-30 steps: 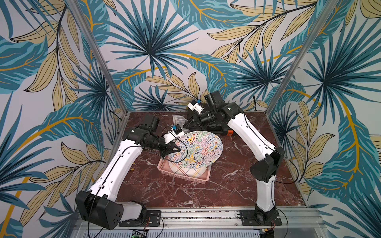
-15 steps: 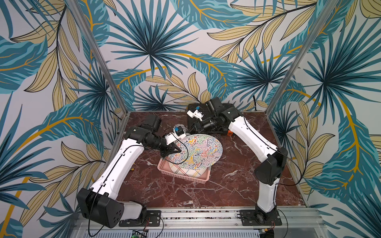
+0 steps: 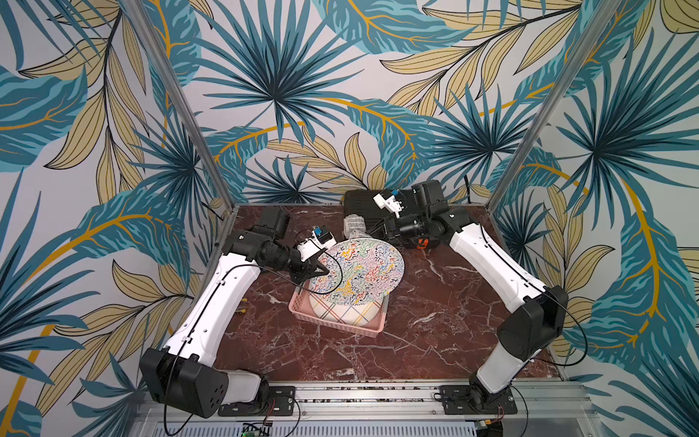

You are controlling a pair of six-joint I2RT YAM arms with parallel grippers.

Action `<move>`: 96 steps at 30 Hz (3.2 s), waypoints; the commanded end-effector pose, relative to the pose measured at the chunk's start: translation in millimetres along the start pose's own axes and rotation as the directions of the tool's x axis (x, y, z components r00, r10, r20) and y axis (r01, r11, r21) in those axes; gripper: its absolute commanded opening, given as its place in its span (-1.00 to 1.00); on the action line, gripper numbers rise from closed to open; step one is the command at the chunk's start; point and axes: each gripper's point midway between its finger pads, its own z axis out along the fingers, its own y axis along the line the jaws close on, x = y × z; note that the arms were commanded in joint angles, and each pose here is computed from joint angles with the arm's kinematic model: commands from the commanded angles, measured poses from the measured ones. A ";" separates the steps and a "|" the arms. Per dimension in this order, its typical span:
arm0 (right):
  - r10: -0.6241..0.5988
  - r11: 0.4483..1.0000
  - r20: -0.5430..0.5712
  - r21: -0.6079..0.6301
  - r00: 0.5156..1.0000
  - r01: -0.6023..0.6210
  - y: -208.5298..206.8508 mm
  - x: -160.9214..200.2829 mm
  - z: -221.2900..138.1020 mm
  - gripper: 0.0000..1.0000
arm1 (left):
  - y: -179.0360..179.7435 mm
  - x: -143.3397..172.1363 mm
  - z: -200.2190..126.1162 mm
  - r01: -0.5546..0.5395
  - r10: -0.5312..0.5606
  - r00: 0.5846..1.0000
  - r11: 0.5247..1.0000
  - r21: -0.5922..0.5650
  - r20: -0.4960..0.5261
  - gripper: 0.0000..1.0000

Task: Wipe the wet plate dry
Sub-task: Wipe the plate with towel.

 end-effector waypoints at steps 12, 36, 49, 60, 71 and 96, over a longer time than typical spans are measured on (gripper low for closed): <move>-0.017 0.999 0.113 -0.040 0.993 0.022 16.2 -6.5 -40.3 -1.00 | 13.4 -12.2 -21.9 0.034 -0.030 0.996 0.999 -0.039 0.081 -1.00; 0.061 0.997 0.170 0.027 0.983 -0.066 -34.5 7.8 -50.0 -1.00 | 38.3 -60.4 -55.1 0.229 -0.215 0.922 0.973 -0.006 0.323 -1.00; 0.031 0.998 0.283 0.040 0.958 -0.045 -41.2 0.7 -49.5 -1.00 | 72.0 -52.2 -34.9 0.443 -0.432 0.832 0.895 0.050 0.347 -1.00; -0.210 0.955 0.322 0.270 0.923 0.123 -43.1 14.9 -24.4 -1.00 | 81.7 -51.0 -18.4 0.640 -0.674 0.676 0.737 0.216 0.299 -1.00; -0.498 0.786 0.327 0.561 0.803 0.260 -44.8 13.9 -11.6 -1.00 | 83.1 -36.8 2.2 0.754 -0.818 0.550 0.573 0.322 0.167 -1.00; -0.720 0.635 0.364 0.689 0.591 0.349 0.2 11.3 53.9 -1.00 | 79.5 -37.6 9.8 0.774 -0.881 0.464 0.454 0.441 0.094 -1.00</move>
